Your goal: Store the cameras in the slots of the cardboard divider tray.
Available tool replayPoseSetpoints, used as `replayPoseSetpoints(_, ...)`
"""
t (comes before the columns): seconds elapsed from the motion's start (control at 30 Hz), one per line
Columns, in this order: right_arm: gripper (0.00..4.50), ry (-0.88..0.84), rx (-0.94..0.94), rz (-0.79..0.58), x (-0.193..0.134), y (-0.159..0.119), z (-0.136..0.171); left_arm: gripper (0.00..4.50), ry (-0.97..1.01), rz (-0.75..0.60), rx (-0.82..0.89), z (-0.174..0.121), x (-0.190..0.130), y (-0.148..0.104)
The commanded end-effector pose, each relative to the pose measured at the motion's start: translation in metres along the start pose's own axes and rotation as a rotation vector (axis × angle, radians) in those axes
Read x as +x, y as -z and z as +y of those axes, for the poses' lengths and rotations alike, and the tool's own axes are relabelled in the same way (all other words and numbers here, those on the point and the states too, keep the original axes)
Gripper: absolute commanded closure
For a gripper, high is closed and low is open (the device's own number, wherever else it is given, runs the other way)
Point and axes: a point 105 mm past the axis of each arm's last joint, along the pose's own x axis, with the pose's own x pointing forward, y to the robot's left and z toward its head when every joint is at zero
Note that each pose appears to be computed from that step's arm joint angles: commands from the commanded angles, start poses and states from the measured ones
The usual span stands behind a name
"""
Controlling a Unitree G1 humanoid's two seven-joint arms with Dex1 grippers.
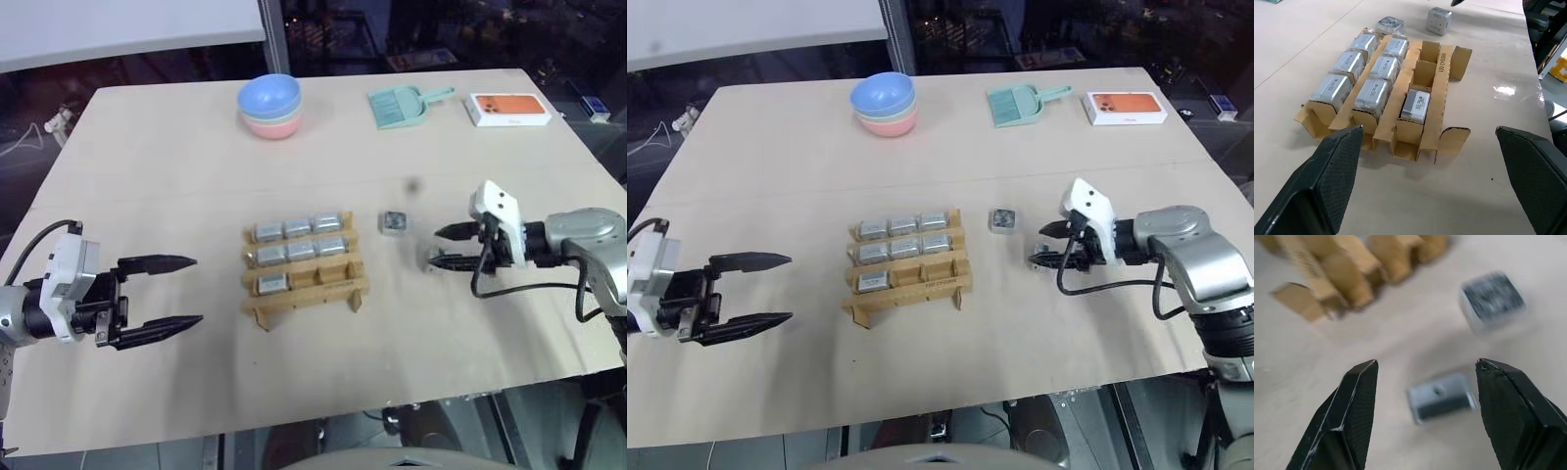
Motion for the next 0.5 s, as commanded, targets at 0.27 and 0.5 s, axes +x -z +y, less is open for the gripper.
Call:
replayPoseSetpoints(0.27, 1.38, 0.319, 0.193, -0.095, -0.005, -0.025, 0.009, 0.00, 0.018, -0.016, 0.031, 0.002, 0.003, -0.005)
replayPoseSetpoints(0.5, 1.38, 0.619, 0.211, -0.115, -0.003, -0.019, 0.013, 0.00, 0.056, -0.027, 0.038, 0.012, 0.012, -0.006)
